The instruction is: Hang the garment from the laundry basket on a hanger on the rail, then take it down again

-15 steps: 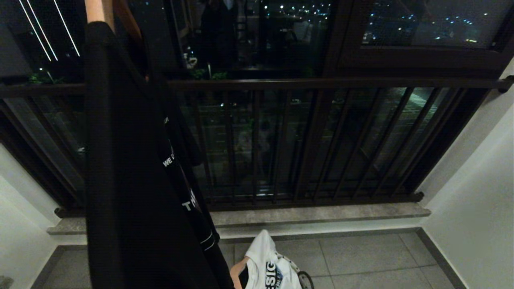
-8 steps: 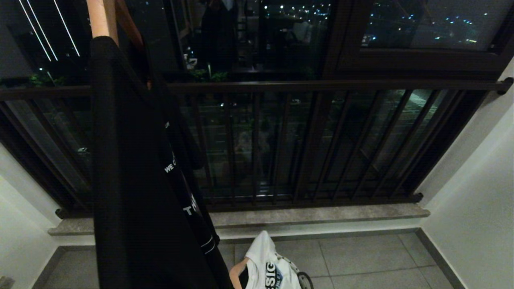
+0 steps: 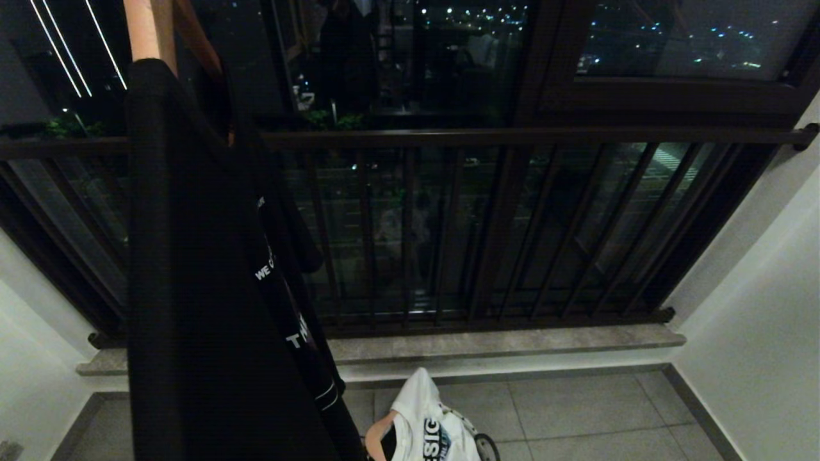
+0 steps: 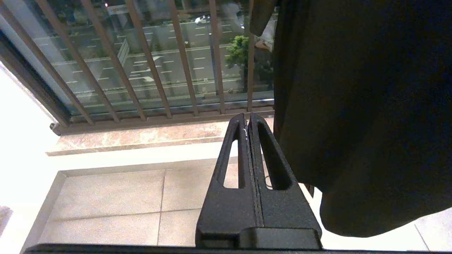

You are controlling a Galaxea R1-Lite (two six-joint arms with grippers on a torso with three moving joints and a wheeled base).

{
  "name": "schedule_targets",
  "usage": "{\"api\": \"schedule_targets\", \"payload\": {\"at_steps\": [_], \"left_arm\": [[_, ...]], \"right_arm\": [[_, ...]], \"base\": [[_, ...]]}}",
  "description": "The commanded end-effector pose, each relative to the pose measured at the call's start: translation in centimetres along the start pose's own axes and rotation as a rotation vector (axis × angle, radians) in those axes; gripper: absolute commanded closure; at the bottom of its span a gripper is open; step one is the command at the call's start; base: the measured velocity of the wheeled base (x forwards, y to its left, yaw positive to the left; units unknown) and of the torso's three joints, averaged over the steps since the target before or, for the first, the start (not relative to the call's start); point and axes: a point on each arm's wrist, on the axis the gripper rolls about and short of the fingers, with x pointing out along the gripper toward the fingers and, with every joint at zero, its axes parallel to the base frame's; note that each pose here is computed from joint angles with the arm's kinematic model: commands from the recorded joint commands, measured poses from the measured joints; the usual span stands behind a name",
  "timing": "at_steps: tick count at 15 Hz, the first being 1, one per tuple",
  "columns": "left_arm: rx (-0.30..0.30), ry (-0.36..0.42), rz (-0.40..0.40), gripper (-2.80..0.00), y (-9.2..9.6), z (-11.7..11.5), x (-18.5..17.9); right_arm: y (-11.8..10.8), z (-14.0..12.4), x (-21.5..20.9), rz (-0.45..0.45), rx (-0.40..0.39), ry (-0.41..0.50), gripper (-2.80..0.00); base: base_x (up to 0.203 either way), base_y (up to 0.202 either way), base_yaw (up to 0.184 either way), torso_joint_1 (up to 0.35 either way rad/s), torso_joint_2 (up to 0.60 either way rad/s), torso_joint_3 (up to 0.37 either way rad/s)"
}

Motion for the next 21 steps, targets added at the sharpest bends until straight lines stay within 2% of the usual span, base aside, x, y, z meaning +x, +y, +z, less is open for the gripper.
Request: {"api": "schedule_targets", "payload": {"at_steps": [1,21], "left_arm": [[0.0,0.002,0.0,0.0,0.0,-0.08,0.02],[-0.023,-0.003,0.02,0.0,0.04,0.03,0.0]], "right_arm": [[0.0,0.01,0.01,0.0,0.0,0.001,0.0],[0.0,0.01,0.01,0.0,0.0,0.001,0.0]], "base": [[0.0,0.0,0.0,0.0,0.0,0.0],[0.0,0.0,0.0,0.0,0.0,0.0]]}}
